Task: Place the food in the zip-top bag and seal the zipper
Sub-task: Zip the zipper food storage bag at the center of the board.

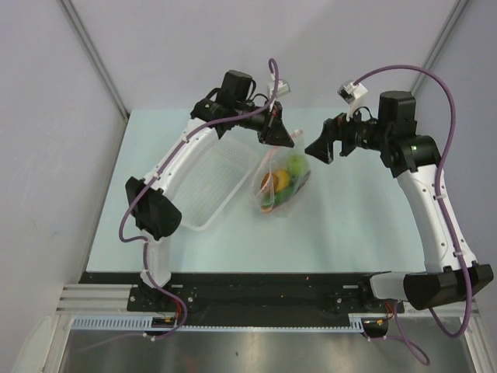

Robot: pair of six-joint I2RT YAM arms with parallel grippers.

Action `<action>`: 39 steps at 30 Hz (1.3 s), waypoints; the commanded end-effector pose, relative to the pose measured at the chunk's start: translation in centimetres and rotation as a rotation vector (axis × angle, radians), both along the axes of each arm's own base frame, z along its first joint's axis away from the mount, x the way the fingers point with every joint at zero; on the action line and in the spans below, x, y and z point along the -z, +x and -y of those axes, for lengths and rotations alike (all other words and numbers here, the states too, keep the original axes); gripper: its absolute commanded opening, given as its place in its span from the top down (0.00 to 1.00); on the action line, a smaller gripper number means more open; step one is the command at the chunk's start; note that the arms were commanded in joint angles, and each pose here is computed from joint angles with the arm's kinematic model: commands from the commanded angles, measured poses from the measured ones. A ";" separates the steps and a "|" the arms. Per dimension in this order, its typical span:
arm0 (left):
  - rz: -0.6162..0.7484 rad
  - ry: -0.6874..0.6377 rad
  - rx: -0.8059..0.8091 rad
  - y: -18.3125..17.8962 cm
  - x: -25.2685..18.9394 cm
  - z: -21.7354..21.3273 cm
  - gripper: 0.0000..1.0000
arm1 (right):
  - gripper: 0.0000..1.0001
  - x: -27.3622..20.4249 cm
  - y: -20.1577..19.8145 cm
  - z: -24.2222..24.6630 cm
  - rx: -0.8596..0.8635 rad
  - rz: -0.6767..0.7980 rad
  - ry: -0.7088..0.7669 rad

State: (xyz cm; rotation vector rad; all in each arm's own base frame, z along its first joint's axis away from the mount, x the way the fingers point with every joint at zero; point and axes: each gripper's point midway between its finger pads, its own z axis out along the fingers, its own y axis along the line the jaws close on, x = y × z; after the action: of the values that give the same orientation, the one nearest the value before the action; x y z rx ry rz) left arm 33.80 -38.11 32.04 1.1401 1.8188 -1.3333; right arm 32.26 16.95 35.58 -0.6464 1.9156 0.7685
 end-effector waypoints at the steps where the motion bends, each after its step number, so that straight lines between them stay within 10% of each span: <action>1: 0.110 -0.064 0.212 -3.1 -1.5 -0.1 1.00 | 0.00 -0.4 -2.6 -0.3 -0.124 0.087 -0.056; 10: 0.276 -0.040 0.382 -6.7 -1.2 -0.7 1.00 | 0.07 1.9 -1.6 -0.1 -0.229 0.241 -0.178; 14: 0.279 0.014 0.426 -8.4 0.1 -1.2 1.00 | 0.53 1.1 -2.9 -1.5 -0.334 0.314 -0.165; 16: 0.256 0.019 0.422 -8.7 0.3 -1.0 1.00 | 0.58 1.2 -3.3 -2.1 -0.372 0.347 -0.185; 39: 0.286 -0.037 0.402 -8.8 0.2 0.1 1.00 | 0.36 4.6 -6.2 -1.3 -0.535 0.334 -0.301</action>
State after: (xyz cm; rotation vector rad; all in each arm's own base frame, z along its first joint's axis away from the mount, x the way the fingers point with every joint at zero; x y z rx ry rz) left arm 25.96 -38.10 29.02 1.6344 1.5349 -1.3334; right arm 26.66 17.68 29.94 -1.4058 1.6387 0.6114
